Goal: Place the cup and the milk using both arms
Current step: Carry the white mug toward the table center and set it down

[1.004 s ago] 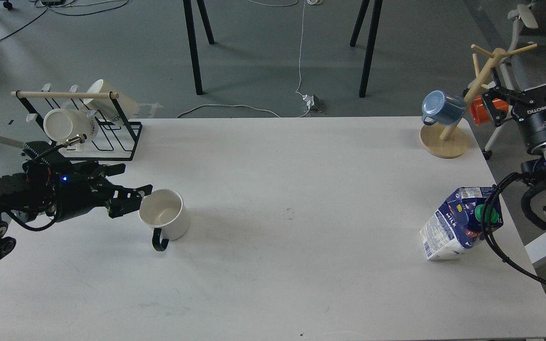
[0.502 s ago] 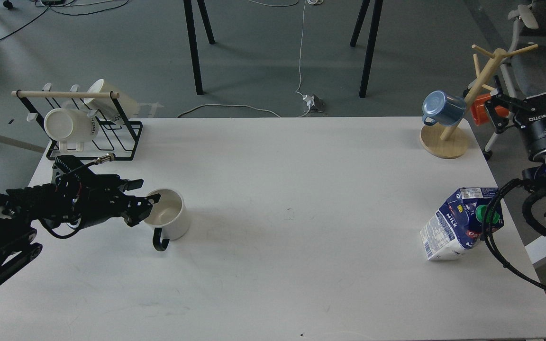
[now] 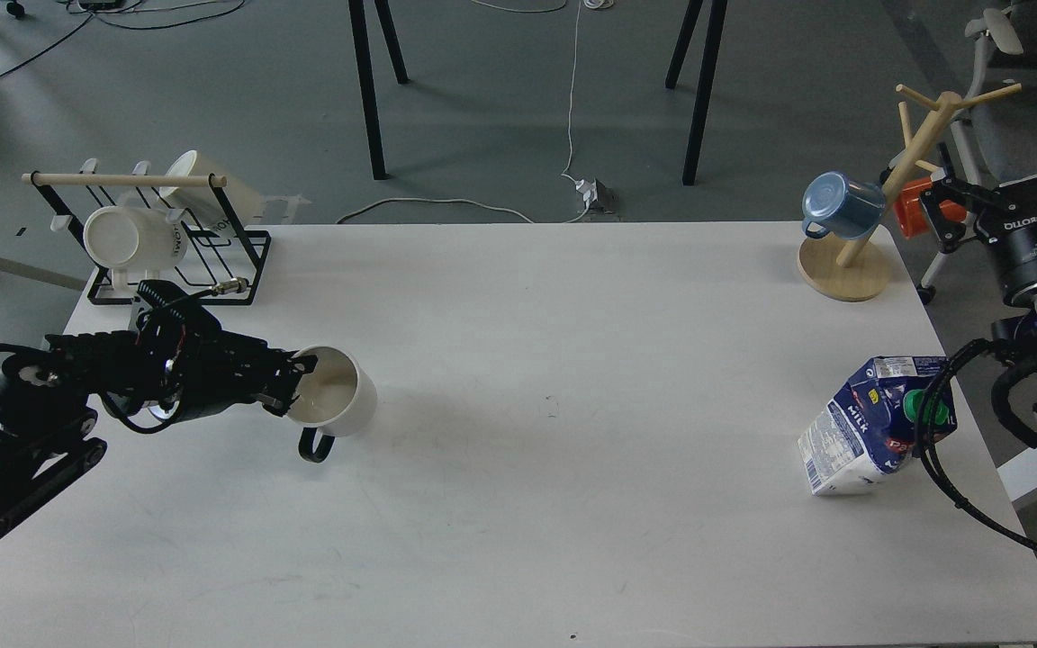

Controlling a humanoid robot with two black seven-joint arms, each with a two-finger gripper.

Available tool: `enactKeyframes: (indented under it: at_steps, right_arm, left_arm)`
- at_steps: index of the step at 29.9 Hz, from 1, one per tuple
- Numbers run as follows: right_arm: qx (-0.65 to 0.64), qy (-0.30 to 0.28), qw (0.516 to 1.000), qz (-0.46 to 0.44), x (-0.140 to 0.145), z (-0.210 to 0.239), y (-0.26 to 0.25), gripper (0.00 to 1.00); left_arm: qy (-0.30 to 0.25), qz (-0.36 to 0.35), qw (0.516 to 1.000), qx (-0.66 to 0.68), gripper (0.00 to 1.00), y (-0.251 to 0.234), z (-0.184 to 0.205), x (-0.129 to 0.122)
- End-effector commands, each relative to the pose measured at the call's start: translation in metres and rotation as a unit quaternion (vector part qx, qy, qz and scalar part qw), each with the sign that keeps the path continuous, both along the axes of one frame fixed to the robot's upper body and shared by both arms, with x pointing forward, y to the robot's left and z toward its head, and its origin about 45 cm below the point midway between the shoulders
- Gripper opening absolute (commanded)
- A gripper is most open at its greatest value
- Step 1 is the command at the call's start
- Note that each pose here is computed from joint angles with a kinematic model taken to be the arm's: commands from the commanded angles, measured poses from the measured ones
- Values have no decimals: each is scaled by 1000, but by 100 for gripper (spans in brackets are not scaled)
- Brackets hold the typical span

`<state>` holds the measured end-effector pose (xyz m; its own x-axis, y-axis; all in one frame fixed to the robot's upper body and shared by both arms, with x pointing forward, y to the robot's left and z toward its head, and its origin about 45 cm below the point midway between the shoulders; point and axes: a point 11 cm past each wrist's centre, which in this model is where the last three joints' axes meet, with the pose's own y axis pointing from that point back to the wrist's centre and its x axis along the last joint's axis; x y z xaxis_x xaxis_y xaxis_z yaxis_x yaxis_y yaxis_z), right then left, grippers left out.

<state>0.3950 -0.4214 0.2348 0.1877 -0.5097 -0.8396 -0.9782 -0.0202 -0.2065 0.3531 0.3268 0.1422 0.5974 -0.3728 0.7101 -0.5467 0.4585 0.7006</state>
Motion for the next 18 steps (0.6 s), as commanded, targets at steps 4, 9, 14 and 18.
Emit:
enactKeyframes:
  at_steps: [4, 9, 14, 18]
  right_arm:
    - [2, -11, 1000, -20, -3, 9, -16, 99]
    - [7, -29, 999, -27, 1, 22, -20, 99]
    - [9, -64, 998, -21, 16, 52, -16, 99]
    - [9, -77, 997, -16, 22, 64, -12, 99]
  left_arm:
    - [5, -18, 999, -27, 5, -59, 48, 29]
    - [3, -66, 996, -66, 6, -163, 44, 31]
    - [-5, -108, 992, -66, 6, -231, 32, 15]
    - [18, -159, 986, -52, 7, -264, 13, -12]
